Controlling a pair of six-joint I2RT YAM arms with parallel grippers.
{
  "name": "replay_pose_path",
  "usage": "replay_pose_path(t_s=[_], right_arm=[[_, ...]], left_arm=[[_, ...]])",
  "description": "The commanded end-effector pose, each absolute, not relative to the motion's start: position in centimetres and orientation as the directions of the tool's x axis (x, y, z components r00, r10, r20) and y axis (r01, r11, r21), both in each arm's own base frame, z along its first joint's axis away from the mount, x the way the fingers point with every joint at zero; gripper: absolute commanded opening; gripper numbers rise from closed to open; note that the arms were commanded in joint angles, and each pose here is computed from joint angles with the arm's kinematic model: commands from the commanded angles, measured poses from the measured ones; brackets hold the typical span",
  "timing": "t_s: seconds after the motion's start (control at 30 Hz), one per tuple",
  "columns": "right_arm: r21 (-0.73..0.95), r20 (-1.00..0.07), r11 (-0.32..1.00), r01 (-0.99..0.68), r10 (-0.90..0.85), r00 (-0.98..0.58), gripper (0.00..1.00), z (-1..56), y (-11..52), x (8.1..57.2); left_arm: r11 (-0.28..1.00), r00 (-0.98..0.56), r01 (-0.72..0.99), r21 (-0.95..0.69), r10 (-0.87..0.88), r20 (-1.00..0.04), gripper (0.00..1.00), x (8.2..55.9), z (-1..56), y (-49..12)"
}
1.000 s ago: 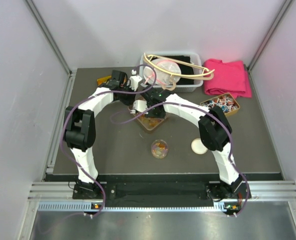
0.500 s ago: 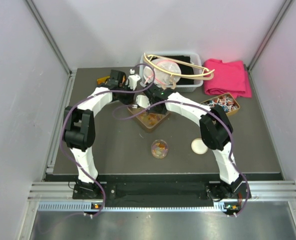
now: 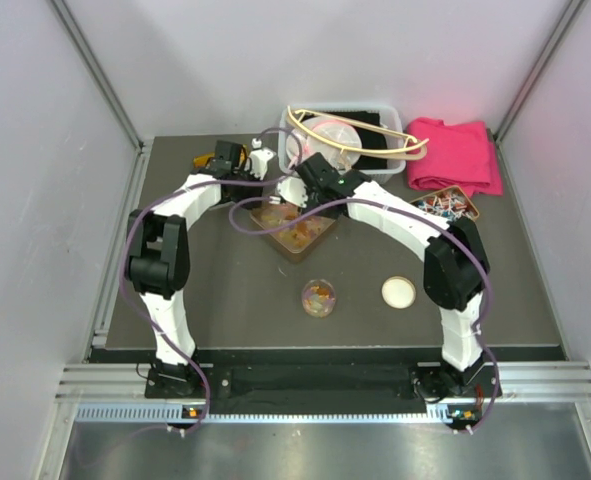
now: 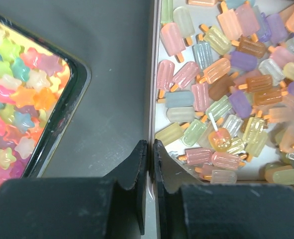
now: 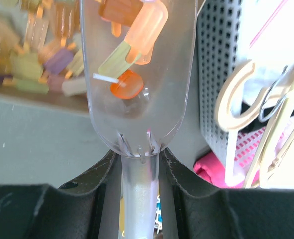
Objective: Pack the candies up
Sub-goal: Place the fake candies in the packing bottle.
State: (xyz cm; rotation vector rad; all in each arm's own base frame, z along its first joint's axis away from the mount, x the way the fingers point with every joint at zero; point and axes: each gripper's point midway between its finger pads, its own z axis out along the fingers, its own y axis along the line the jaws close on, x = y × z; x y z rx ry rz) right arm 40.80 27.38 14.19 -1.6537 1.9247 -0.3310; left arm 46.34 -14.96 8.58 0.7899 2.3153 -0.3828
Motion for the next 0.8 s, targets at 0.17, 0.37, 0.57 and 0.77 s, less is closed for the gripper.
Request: replay_pose_path(t_s=[0.17,0.37,0.57,0.77], right_arm=[[-0.549,-0.299,0.202,-0.811,-0.954,-0.036,0.0,16.5,25.0,38.4],[-0.528,-0.297,0.174,-0.831,-0.955,-0.011,0.0,17.9,23.0,35.4],[-0.468,-0.264,0.077,-0.881,-0.963,0.056,0.0,18.7,20.6,30.9],[-0.409,-0.23,-0.001,-0.912,-0.968,0.104,0.0,19.0,18.0,26.3]], left_arm=[[0.793,-0.574,0.603,-0.089,0.354,-0.739,0.32,49.4,9.8,-14.9],[0.803,-0.59,0.583,-0.122,0.315,-0.744,0.49,50.4,9.6,-14.5],[0.803,-0.608,0.564,-0.194,0.245,-0.755,0.83,51.5,10.5,-14.2],[0.77,-0.598,0.59,-0.244,0.214,-0.772,0.99,51.3,12.6,-14.2]])
